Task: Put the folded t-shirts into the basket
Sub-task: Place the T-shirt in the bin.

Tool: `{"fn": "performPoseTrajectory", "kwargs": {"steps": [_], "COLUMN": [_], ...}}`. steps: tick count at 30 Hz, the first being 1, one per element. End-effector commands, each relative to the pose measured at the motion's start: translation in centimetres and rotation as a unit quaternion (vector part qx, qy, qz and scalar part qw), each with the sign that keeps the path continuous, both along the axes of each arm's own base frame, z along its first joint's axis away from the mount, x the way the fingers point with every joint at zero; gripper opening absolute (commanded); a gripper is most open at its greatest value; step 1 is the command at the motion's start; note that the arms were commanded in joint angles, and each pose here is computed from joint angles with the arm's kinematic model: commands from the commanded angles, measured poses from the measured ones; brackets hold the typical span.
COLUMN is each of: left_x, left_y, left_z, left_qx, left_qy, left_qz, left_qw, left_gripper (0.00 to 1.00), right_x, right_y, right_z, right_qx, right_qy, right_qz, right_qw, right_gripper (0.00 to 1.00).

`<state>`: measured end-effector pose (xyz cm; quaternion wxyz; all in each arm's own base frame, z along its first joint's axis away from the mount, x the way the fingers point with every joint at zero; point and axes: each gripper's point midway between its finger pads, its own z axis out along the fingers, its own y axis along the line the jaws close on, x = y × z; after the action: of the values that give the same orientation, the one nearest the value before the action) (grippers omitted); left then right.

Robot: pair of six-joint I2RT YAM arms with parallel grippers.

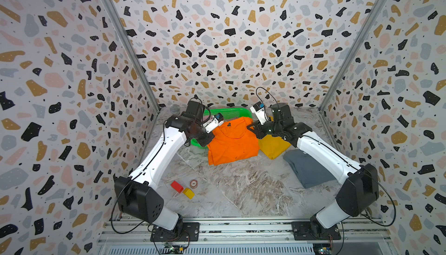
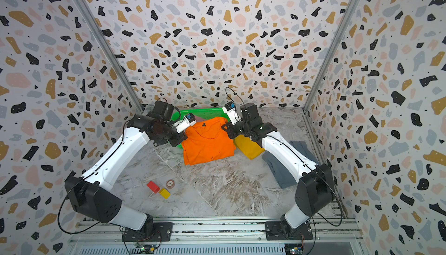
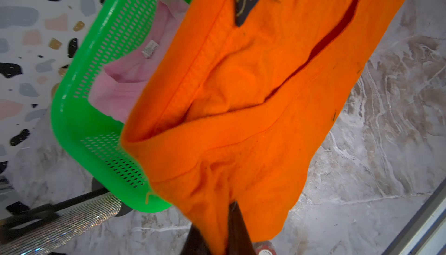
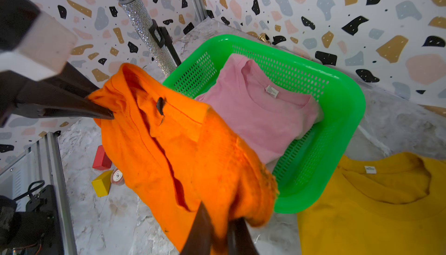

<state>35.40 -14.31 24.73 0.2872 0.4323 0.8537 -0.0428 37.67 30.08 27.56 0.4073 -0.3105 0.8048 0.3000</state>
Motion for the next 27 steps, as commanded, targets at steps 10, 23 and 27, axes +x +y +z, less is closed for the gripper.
{"fn": "performPoseTrajectory", "kwargs": {"steps": [10,23,27], "left_x": [6.2,13.4,14.9], "left_y": [3.6,5.2,5.5], "left_z": [-0.8,-4.2,-4.7], "left_qx": [0.080,0.153,0.166], "left_qy": [-0.018,-0.037,-0.045], "left_qz": [0.063,0.094,0.098], "left_qw": [0.995,0.983,0.980], "left_gripper": [0.00,0.00,0.00], "right_x": [5.1,10.8,12.2], "right_y": [1.4,3.3,3.7], "right_z": [-1.8,-5.4,-6.0], "right_qx": [-0.036,-0.119,-0.129], "right_qy": [0.033,0.006,0.005], "right_qz": [-0.039,-0.022,-0.021], "right_qw": [0.998,0.993,0.991], "right_gripper": [0.00,0.00,0.00]}}
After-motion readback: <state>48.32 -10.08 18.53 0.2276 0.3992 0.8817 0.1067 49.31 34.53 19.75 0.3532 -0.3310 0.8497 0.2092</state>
